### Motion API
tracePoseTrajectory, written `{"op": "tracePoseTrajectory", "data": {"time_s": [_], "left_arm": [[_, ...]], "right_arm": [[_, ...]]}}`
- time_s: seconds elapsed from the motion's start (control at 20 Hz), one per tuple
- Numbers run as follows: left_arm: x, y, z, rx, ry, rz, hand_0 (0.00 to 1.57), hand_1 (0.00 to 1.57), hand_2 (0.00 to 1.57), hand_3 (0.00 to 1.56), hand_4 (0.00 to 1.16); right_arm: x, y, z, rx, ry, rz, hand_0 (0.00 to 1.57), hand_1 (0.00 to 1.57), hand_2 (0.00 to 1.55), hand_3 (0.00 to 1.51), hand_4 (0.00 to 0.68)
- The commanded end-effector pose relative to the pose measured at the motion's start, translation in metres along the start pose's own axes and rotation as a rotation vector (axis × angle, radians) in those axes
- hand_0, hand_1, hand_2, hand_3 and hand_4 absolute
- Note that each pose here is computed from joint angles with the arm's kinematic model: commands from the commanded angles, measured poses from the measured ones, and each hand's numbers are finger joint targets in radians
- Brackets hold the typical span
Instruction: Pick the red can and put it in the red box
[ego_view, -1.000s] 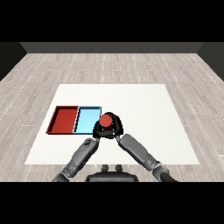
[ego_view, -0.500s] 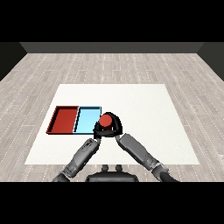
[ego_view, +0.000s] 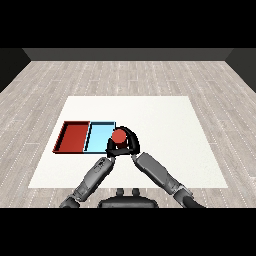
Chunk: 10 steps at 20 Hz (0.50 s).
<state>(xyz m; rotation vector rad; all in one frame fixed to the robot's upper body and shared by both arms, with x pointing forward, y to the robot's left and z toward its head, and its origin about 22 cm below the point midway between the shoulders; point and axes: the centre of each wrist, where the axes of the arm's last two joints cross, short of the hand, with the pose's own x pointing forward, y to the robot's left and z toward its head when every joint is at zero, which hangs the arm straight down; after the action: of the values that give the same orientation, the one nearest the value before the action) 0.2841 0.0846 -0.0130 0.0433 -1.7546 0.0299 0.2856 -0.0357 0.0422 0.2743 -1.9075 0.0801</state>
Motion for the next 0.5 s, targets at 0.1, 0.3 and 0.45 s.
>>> {"op": "tracePoseTrajectory", "data": {"time_s": [0.1,0.3,0.45], "left_arm": [[0.002,0.006,-0.0032,0.023,-0.027,0.019,1.57,1.57,1.53,1.45,1.12],[0.002,0.003,-0.0012,0.002,-0.057,-0.020,1.57,1.57,1.56,1.48,1.13],[-0.001,-0.001,0.0065,0.025,0.015,-0.010,1.57,1.57,1.57,1.50,1.14]], "right_arm": [[0.005,-0.001,0.003,0.021,0.012,0.036,0.00,0.00,0.00,0.00,0.000],[-0.003,-0.008,0.013,0.020,0.000,0.012,0.00,0.00,0.00,0.00,0.000],[0.015,-0.002,-0.024,-0.014,0.019,0.023,0.00,0.00,0.00,0.00,0.000]]}}
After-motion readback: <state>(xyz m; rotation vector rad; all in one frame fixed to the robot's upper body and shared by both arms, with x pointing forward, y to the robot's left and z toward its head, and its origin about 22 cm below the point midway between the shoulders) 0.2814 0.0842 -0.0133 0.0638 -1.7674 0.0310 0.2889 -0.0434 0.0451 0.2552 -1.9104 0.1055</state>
